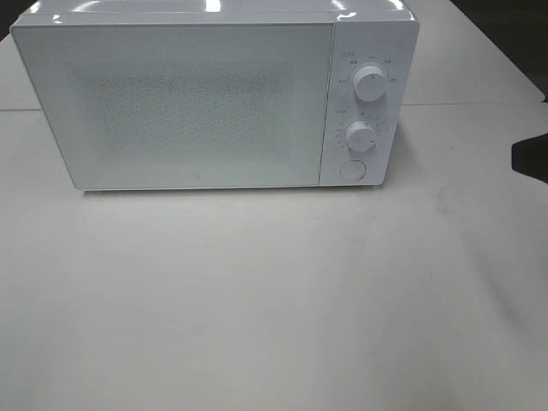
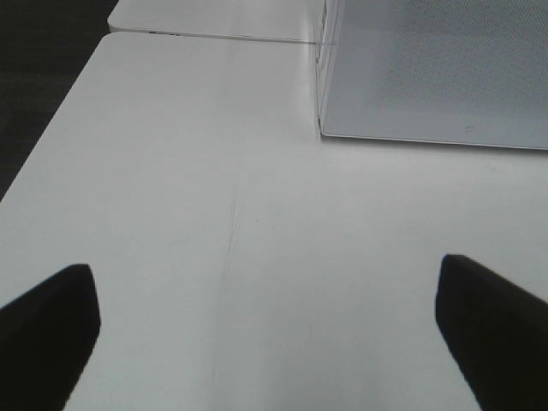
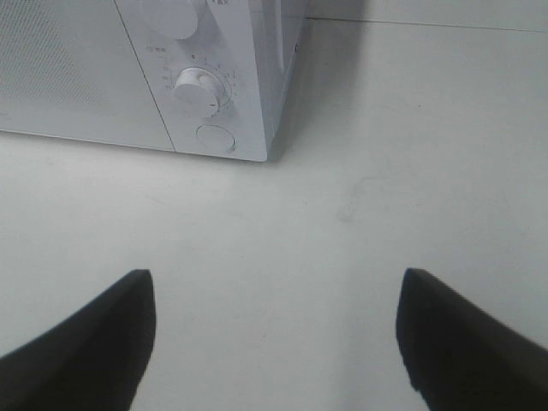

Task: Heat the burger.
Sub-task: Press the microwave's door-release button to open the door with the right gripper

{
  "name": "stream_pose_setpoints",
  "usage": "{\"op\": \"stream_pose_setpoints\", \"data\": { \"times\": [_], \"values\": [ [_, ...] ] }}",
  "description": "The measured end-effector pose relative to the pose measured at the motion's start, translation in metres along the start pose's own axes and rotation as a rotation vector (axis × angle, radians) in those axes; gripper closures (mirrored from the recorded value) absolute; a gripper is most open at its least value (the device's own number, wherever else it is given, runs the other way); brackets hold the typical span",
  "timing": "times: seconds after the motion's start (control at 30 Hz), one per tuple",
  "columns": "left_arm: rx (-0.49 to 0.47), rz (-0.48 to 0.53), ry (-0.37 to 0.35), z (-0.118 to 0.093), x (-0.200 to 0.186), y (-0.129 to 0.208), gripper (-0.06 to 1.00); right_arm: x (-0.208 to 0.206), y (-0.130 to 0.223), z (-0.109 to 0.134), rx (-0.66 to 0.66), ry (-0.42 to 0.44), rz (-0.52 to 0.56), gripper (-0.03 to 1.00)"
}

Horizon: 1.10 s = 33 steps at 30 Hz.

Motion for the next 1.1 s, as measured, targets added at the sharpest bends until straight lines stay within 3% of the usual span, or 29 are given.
{"op": "stream_pose_setpoints", "data": {
  "times": [0.5, 0.73, 0.93, 1.1],
  "values": [
    [-0.006, 0.0, 0.0, 0.0, 0.0, 0.0, -0.05, 0.056, 0.015, -0.002, 0.004, 0.024, -0.138, 0.22],
    [0.0, 0.0, 0.0, 0.0, 0.0, 0.0, -0.05, 0.074, 0.017, -0.004, 0.005, 0.05, -0.28, 0.22],
    [-0.006, 0.0, 0.0, 0.0, 0.0, 0.0, -0.05, 0.088, 0.024, -0.008, 0.012, 0.082, -0.298, 0.22],
    [-0.006, 0.0, 0.0, 0.0, 0.0, 0.0, -0.05, 0.098, 0.027, 0.003, -0.014, 0.074, -0.312, 0.22]
  ]
}}
Point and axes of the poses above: a point on each arm's last joint axis where the gripper is mounted, x pointing out along that axis toward the gripper, z along the wrist's bending axis when the last joint is at zero, y = z × x, the point moved 5 cm from there along x, pointing out along that axis toward the gripper, and after that the axes turned 7 degrees about -x, right-handed, at the moved point
